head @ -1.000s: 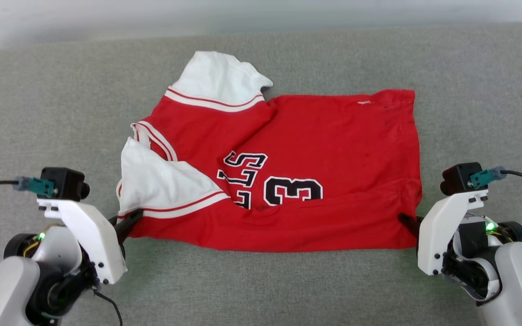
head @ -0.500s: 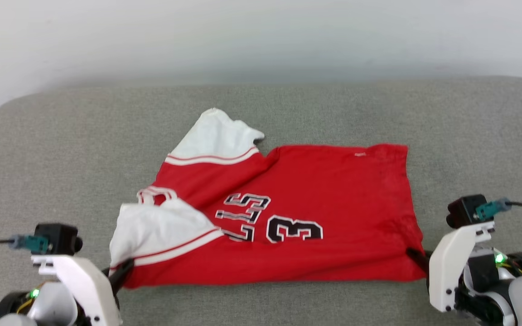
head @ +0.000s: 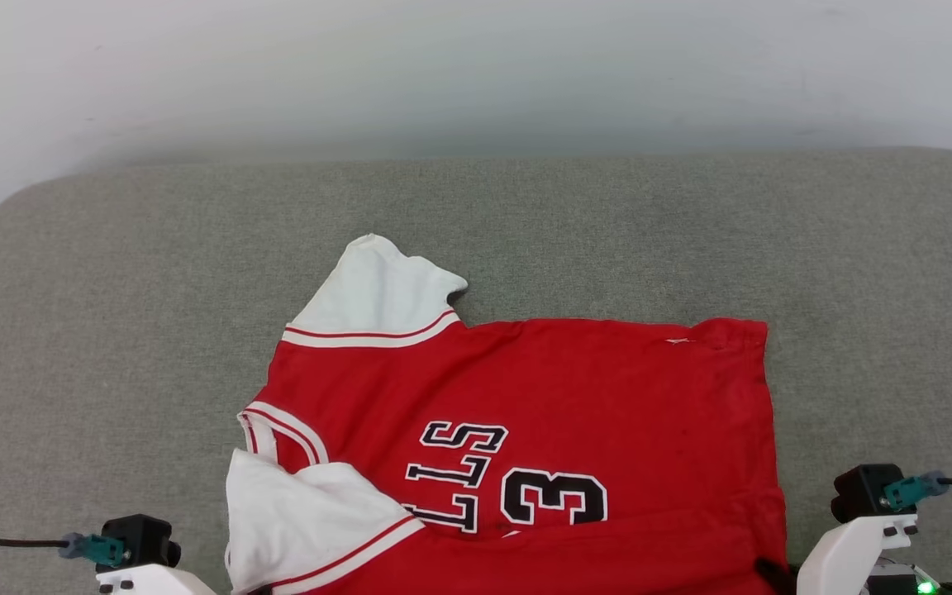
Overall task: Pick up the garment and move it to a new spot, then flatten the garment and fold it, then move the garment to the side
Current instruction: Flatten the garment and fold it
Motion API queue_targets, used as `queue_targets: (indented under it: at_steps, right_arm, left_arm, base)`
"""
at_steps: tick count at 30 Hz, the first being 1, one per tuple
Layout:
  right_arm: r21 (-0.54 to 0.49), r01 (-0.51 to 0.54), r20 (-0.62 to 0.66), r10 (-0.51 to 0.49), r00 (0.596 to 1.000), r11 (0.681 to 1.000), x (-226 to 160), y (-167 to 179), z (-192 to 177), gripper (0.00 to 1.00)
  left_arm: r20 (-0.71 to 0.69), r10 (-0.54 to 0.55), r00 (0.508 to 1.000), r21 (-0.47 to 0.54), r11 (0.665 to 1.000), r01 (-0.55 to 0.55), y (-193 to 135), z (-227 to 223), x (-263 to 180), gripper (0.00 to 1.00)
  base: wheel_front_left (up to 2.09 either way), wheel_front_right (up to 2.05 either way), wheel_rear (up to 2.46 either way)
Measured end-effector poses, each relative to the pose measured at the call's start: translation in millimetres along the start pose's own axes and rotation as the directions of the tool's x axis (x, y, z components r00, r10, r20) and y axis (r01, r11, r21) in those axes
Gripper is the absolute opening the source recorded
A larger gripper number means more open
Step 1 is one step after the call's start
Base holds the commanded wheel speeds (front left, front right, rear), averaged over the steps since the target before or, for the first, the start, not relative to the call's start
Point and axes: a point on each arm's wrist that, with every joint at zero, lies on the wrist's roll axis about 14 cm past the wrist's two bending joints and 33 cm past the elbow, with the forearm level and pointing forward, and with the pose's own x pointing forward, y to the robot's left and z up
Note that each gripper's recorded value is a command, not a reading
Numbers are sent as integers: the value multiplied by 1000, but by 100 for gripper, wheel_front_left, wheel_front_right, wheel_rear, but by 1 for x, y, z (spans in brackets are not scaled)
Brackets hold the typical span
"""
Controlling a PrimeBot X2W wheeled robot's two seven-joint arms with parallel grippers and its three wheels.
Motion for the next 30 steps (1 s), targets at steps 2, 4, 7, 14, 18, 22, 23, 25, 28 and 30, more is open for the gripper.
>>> queue_targets:
  at_steps: [2, 4, 7, 14, 18, 22, 23, 25, 28, 30]
  right_arm:
    - [6, 0, 20, 0, 1000, 1000, 1, 1, 1, 100]
    - [2, -2, 71, 2, 997, 1000, 1, 3, 8, 100]
    - [-23, -20, 181, 23, 983, 1000, -2, 12, 24, 100]
    - [-79, 25, 528, 20, 849, 997, -30, 18, 84, 100]
    - [-88, 68, 666, 8, 746, 994, -49, 16, 111, 100]
    - [-85, 105, 749, -6, 662, 991, -63, 14, 134, 100]
    - [-84, 107, 766, -4, 643, 991, -66, 15, 140, 100]
    - [-85, 115, 789, -4, 615, 990, -69, 15, 151, 100]
    - [-89, 128, 810, -3, 586, 988, -71, 16, 166, 100]
    - [-91, 135, 824, -1, 567, 987, -71, 17, 177, 100]
  left_arm:
    - [9, -10, 1000, -19, 1000, 11, -2, 0, 5, 100]
    - [34, -21, 999, -5, 1000, 21, -6, 7, 8, 100]
    - [125, -21, 992, 30, 999, 18, -8, 27, 9, 100]
    - [398, -54, 916, 152, 988, -7, -28, 95, -2, 100]
    - [539, -109, 835, 212, 977, -10, -50, 134, -9, 100]
    - [605, -163, 779, 281, 959, -18, -70, 160, -7, 100]
    - [622, -171, 764, 295, 955, -26, -75, 168, -5, 100]
    - [647, -185, 740, 311, 950, -34, -82, 183, 0, 100]
    - [651, -196, 733, 322, 946, -33, -88, 199, 17, 100]
    - [645, -199, 738, 328, 944, -32, -89, 212, 31, 100]
  base:
    - [0, 0, 0]
    - [0, 0, 0]
    - [0, 0, 0]
    - [0, 0, 0]
    - [0, 0, 0]
    - [0, 0, 0]
    - [0, 0, 0]
    - [0, 0, 0]
    - [0, 0, 0]
    - [0, 0, 0]
